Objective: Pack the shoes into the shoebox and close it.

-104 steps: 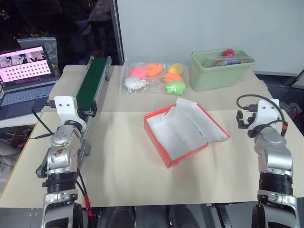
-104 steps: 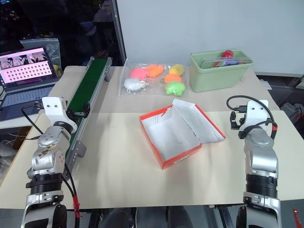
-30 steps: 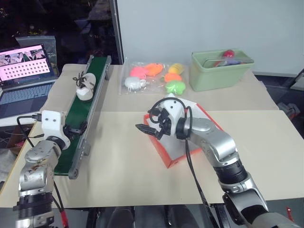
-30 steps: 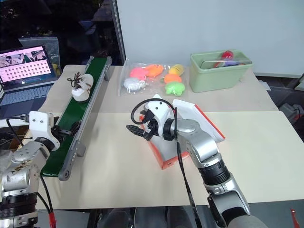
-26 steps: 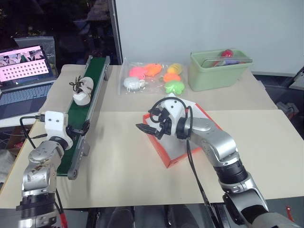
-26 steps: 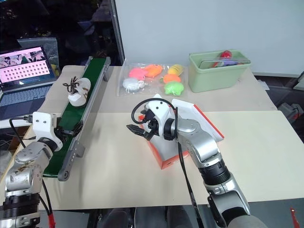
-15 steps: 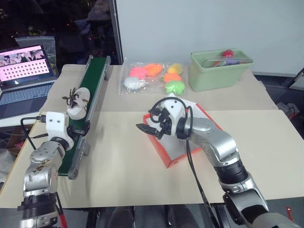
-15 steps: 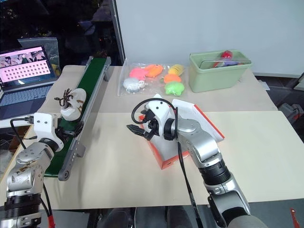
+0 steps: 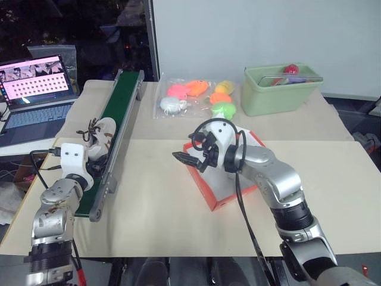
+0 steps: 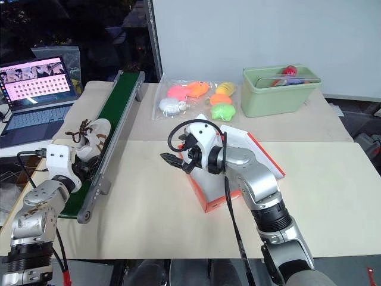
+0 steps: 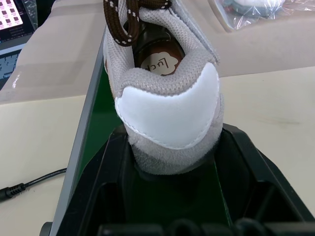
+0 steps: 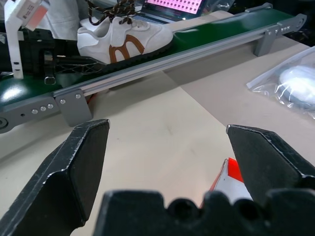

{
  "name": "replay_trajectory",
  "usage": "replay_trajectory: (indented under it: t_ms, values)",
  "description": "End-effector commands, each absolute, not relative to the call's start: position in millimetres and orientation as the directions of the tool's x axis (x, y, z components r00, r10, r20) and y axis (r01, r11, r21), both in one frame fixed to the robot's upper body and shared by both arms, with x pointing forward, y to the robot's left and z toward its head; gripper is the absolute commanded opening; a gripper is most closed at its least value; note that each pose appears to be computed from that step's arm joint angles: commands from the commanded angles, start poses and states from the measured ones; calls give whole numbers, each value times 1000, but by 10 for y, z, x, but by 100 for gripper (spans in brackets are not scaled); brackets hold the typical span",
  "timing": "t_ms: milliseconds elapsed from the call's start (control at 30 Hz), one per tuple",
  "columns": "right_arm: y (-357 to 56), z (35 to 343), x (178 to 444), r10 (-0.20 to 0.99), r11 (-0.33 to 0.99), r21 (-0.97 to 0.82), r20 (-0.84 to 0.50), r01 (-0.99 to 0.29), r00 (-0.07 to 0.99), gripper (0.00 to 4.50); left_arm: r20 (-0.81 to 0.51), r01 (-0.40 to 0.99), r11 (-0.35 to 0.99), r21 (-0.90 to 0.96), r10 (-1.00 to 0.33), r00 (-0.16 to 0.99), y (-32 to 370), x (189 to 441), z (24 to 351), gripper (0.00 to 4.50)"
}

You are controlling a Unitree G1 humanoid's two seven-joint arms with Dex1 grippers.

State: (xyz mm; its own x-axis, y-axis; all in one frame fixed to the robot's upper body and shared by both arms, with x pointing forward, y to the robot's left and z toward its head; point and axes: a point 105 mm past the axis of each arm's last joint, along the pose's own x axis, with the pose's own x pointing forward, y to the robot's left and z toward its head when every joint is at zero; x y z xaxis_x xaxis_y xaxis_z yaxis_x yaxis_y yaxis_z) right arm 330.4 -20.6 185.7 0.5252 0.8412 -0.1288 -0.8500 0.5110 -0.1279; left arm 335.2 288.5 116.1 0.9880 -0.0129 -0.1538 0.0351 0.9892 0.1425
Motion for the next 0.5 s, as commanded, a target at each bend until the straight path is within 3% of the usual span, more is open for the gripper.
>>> replay_trajectory:
  t_ms: [33,200,333,367,433,500]
  values:
    - [-192,2033,3271,851,506,-154,-72,-849,521,450,-78,24,984,174,-11,997,2808,3420,1330,210]
    - [-196,2060,3327,841,532,-105,-48,-840,538,450,163,-75,945,318,24,986,2622,3458,1790,210]
    - [-177,2189,3470,825,539,223,51,-812,562,450,296,-51,912,407,-79,952,2142,3446,2024,210]
    - [-178,2234,3512,818,516,334,80,-789,569,450,305,-31,909,416,-107,946,2038,3441,2034,210]
    - [-203,2303,3647,805,342,665,158,-664,572,450,305,114,909,401,-249,919,1606,3388,2013,210]
    - [-178,2322,3665,819,190,797,194,-574,540,450,299,223,908,354,-336,893,1337,3326,1995,210]
